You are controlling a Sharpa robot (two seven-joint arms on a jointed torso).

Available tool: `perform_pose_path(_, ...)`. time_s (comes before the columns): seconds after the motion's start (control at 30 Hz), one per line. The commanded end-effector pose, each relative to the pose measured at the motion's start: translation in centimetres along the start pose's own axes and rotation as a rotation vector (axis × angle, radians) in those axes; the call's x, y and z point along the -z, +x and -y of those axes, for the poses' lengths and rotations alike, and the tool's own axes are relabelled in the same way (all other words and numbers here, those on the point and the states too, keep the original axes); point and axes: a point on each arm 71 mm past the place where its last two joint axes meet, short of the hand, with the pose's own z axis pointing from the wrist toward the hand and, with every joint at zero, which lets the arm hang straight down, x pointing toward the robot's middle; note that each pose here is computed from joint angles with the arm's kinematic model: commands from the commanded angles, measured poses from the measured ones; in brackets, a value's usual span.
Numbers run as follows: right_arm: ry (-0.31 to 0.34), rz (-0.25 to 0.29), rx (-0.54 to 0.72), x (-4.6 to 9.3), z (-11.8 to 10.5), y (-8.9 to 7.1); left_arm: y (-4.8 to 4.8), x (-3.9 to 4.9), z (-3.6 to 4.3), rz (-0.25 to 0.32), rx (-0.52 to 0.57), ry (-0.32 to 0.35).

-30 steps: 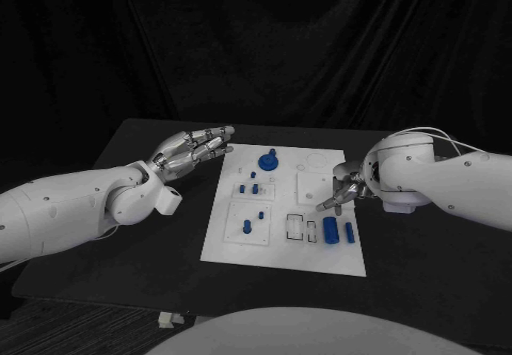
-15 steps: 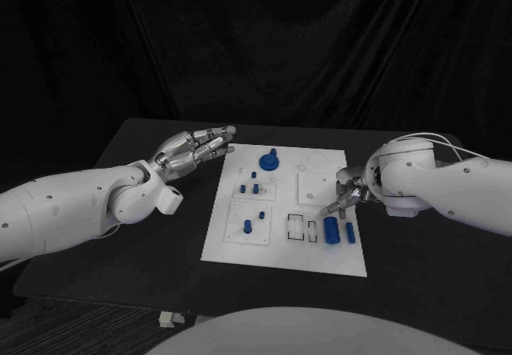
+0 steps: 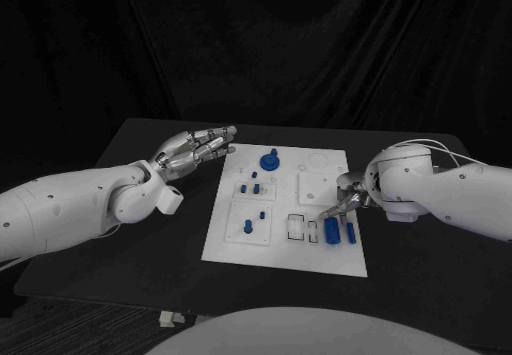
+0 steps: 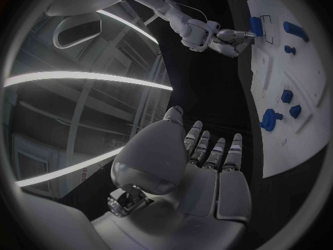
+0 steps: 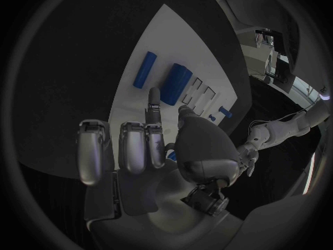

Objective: Assemble the parts on the task board

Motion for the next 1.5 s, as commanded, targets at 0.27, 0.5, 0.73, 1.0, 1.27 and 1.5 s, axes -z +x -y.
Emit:
perform_pose_path(0.27,0.013,-0.02,-0.015,-0.4,0.1,0.8,0.1,-0.03,0.1,-0.012,0.016,0.021)
perform_pose_path(0.5,0.011,-0.025,-0.021,-0.5,0.1,1.0,0.06,-0.05,0.06,-0.012,0.015,0.018)
perform_pose_path(0.73,0.009,-0.034,-0.026,-0.8,0.0,1.4,0.02,0.01,0.03,-0.012,0.016,0.014)
perform_pose_path(1.0,0.01,-0.041,-0.033,-1.0,0.0,1.8,0.0,0.04,0.0,-0.013,0.017,0.01)
perform_pose_path(1.27,0.011,-0.036,-0.044,-1.2,0.0,2.0,0.05,0.01,-0.07,-0.017,0.02,0.003)
perform_pose_path(1.5,0.008,-0.024,-0.071,-1.3,0.1,2.2,0.11,-0.05,-0.13,-0.019,0.021,0.002)
